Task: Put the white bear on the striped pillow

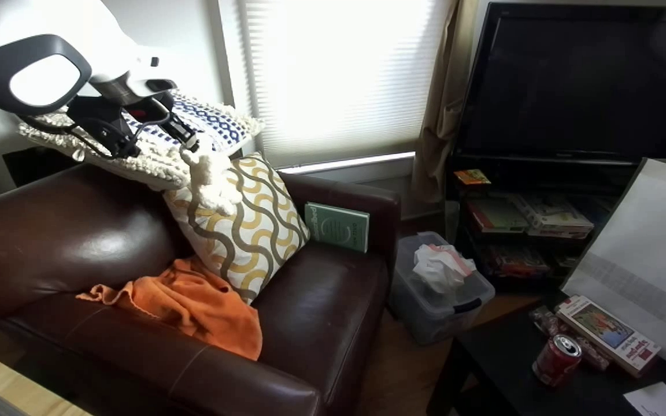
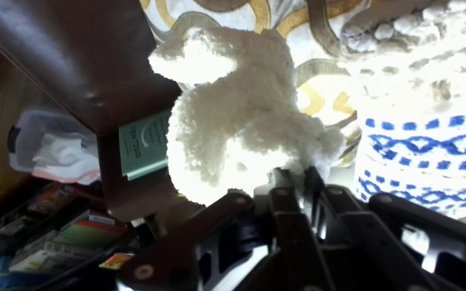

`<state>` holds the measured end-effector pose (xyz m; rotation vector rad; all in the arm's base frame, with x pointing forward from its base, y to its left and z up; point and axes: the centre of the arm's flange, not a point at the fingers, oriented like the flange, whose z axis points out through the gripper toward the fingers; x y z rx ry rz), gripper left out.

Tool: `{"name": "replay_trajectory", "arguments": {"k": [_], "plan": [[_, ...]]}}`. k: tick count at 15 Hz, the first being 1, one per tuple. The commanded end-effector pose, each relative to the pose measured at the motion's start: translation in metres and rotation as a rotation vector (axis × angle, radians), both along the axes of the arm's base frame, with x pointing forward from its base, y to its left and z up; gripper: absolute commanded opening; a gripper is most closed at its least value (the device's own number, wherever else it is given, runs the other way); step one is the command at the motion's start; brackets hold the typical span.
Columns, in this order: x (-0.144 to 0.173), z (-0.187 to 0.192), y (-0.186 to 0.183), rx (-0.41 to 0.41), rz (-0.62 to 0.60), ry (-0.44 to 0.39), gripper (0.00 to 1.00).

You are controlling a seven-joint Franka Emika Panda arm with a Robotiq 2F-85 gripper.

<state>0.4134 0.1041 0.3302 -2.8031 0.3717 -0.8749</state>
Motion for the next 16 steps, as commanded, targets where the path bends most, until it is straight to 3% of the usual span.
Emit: {"name": "replay_trajectory", "arguments": {"k": [1,4,6,8,9,13,14,16], "plan": [[-0.018,0.076,0.039,-0.065,0.094,-0.051,0.03],[-0.009,0.115,0.088,-0.072,0.298,-0.045,0.03],[-0.003,0.146,0.118,-0.124,0.421,-0.096,0.03],[0.000,0.172,0.130,-0.133,0.460,-0.154,0.03],[-0.011,0.156,0.123,-0.136,0.418,-0.150,0.11],[-0.004,0.172,0.127,-0.136,0.446,-0.170,0.11],[-0.003,0.170,0.127,-0.136,0.447,-0.166,0.03],[0.019,0.155,0.139,-0.078,0.519,-0.290,0.03]]}}
